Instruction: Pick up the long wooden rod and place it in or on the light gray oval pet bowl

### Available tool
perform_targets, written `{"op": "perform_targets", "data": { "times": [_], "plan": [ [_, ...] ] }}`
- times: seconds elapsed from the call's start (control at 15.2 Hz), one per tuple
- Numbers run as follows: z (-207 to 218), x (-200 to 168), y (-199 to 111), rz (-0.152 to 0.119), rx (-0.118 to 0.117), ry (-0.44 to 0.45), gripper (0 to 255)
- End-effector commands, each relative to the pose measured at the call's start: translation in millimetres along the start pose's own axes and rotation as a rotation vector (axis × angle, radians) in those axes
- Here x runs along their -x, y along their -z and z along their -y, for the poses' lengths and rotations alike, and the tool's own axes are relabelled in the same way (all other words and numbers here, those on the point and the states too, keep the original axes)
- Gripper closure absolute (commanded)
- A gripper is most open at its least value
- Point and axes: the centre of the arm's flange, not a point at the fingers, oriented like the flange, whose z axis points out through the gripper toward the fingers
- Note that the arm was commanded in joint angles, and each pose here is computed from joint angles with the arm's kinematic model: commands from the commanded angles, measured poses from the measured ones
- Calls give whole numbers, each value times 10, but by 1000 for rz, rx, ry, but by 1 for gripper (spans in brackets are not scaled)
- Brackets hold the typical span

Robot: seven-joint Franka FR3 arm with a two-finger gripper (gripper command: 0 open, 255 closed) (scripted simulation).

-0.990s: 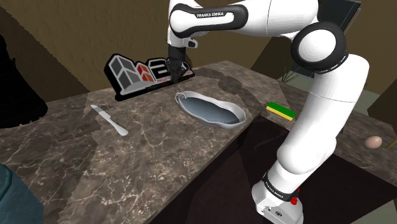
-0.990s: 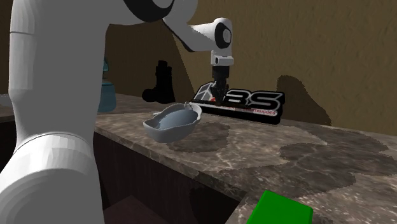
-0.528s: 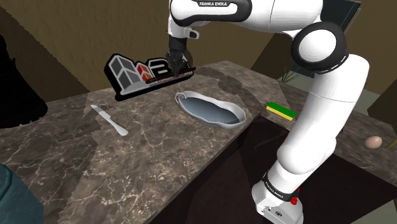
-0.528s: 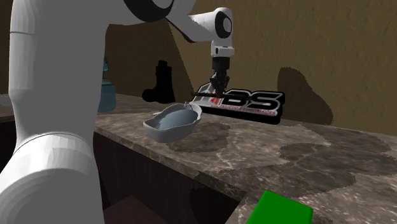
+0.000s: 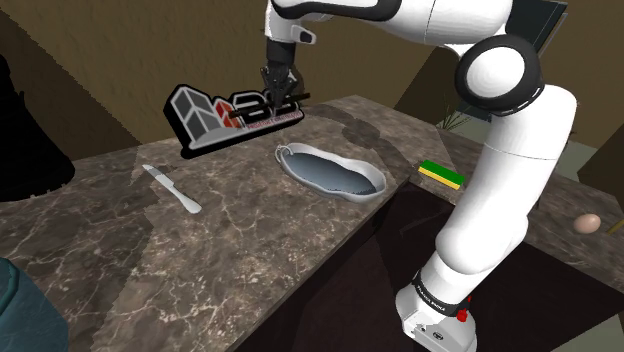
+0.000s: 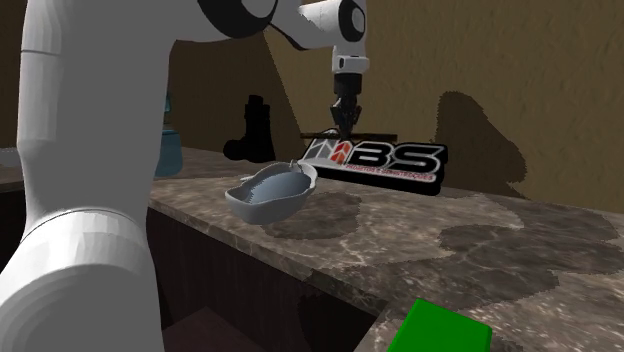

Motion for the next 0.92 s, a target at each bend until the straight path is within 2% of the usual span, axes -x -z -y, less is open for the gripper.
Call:
{"op": "perform_targets", "data": {
  "times": [0.0, 0.13, 0.86],
  "plan": [
    [-5, 4, 121, 0, 0, 0, 255],
    [-7, 4, 203, 0, 0, 0, 255],
    [-1443, 219, 197, 0, 0, 0, 255]
  ]
}}
